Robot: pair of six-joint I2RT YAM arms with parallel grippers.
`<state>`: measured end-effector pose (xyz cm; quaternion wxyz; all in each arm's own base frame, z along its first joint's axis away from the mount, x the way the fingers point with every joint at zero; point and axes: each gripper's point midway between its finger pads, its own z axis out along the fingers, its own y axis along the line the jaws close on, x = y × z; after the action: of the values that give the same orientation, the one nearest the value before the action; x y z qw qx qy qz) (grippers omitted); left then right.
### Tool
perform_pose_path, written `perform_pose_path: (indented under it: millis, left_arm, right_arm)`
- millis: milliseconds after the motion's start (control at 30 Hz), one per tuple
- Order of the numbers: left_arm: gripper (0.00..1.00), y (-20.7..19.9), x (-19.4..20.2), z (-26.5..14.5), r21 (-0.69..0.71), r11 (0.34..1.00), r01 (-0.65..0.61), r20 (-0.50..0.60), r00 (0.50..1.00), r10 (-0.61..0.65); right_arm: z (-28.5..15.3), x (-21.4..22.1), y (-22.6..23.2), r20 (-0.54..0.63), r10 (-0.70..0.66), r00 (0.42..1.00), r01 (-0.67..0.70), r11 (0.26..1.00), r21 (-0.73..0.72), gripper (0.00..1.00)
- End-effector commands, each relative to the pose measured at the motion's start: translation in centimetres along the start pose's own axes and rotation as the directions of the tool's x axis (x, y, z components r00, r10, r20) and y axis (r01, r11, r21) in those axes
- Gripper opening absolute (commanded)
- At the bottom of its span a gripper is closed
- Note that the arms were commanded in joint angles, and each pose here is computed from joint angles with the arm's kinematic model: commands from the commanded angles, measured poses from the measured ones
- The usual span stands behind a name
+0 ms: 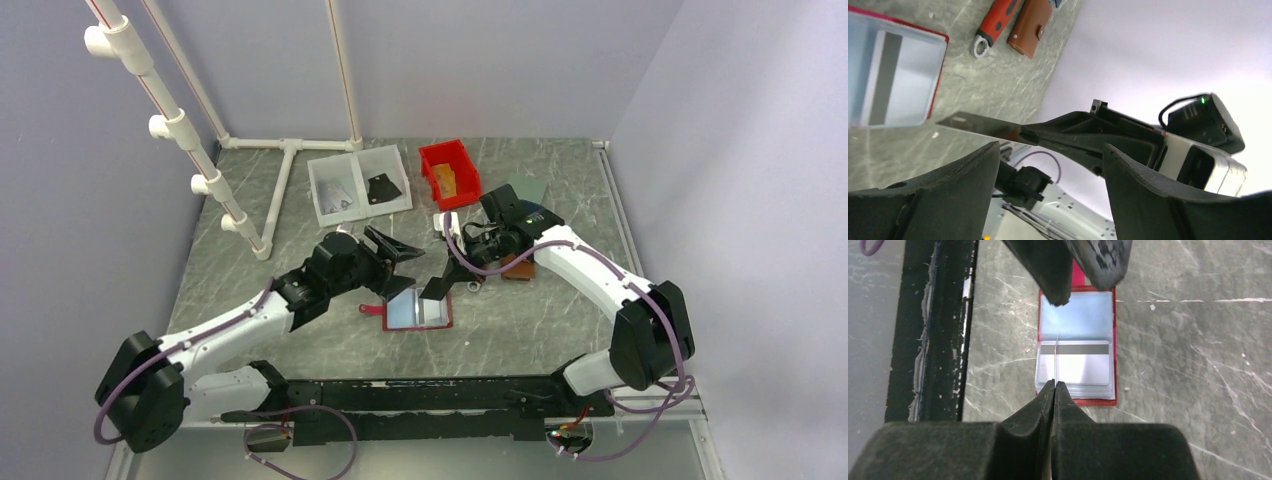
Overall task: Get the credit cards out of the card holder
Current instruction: Place the credit card in the storage box.
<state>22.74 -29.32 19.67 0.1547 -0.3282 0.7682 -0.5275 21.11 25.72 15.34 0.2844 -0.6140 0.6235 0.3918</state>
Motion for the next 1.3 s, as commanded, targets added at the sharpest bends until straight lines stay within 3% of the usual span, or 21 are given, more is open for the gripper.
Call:
perform_pose_path:
  millis: [0, 300, 467, 1067, 1267]
  left_arm:
    - [0.79, -0.4, 1.2, 1.5, -0.055, 0.984, 0.169, -0.062, 0.983, -0.172]
    - [0.81, -0.1, 1.4, 3.4, -0.067, 0.972, 0.226, -0.068, 0.971, -0.230]
    - [0.76, 0.2, 1.7, 4.1, -0.085, 0.968, 0.238, -0.080, 0.966, -0.245]
    - [0.34, 1.3, 2.1, 4.5, -0.116, 0.961, 0.249, -0.090, 0.961, -0.260]
    - [0.11, 1.2, 2.0, 4.5, -0.100, 0.963, 0.252, -0.096, 0.961, -0.261]
  right_arm:
    - [-0.8, -1.2, -1.0, 0.020, -0.046, 0.999, 0.044, 0.995, 0.089, 0.00]
    - [-0.7, -1.3, -0.7, 0.013, -0.094, 0.995, 0.092, 0.990, 0.109, 0.00]
    - [0.3, -1.1, 0.0, -0.012, -0.130, 0.991, 0.130, 0.988, 0.089, 0.00]
    - [1.5, -0.6, 0.6, -0.069, -0.181, 0.981, 0.187, 0.978, 0.088, 0.00]
    - [1.7, -0.4, 0.7, -0.080, -0.188, 0.979, 0.195, 0.977, 0.086, 0.00]
